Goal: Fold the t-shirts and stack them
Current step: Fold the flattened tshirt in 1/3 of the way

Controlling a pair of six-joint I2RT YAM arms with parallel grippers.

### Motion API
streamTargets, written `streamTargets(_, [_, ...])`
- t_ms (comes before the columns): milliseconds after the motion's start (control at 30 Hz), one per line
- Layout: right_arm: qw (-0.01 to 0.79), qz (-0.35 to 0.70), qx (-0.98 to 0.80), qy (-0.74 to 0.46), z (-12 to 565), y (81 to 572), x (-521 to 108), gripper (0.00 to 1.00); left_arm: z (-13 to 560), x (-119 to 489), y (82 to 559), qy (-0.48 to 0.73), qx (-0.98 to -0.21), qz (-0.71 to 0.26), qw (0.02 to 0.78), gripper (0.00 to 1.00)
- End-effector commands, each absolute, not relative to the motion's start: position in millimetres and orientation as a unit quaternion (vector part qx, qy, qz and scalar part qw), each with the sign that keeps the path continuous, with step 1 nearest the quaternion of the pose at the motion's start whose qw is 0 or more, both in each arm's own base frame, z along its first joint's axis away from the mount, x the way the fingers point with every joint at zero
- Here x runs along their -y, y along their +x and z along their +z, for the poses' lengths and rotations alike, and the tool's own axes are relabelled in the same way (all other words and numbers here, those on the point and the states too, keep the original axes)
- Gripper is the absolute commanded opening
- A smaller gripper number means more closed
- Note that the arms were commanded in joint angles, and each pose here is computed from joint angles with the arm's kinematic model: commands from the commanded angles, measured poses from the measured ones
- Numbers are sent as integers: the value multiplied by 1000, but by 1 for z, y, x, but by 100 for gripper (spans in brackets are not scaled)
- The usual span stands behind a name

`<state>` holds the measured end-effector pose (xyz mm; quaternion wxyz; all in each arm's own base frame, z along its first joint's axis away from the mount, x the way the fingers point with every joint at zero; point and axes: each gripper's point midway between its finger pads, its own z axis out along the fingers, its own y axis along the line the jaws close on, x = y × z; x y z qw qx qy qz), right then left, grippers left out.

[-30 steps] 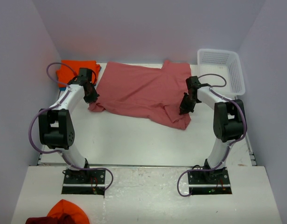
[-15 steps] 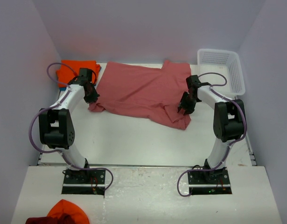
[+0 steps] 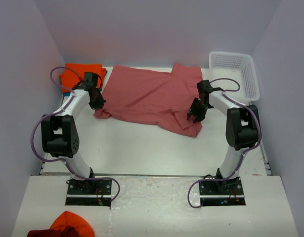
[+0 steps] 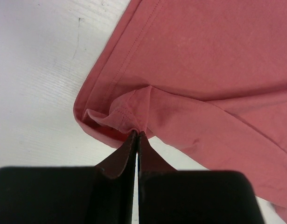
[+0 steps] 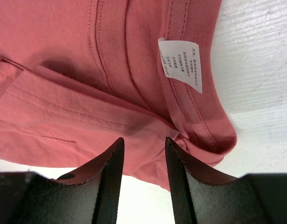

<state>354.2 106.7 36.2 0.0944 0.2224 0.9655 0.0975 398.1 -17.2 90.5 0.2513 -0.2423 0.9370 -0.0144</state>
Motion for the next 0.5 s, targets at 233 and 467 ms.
streamTargets(233, [59, 97, -966, 233, 27, 333, -112, 42, 94, 26, 401, -233, -936, -38, 263, 0])
streamTargets(467, [42, 96, -969, 223, 28, 338, -118, 41, 95, 28, 401, -234, -935, -44, 263, 0])
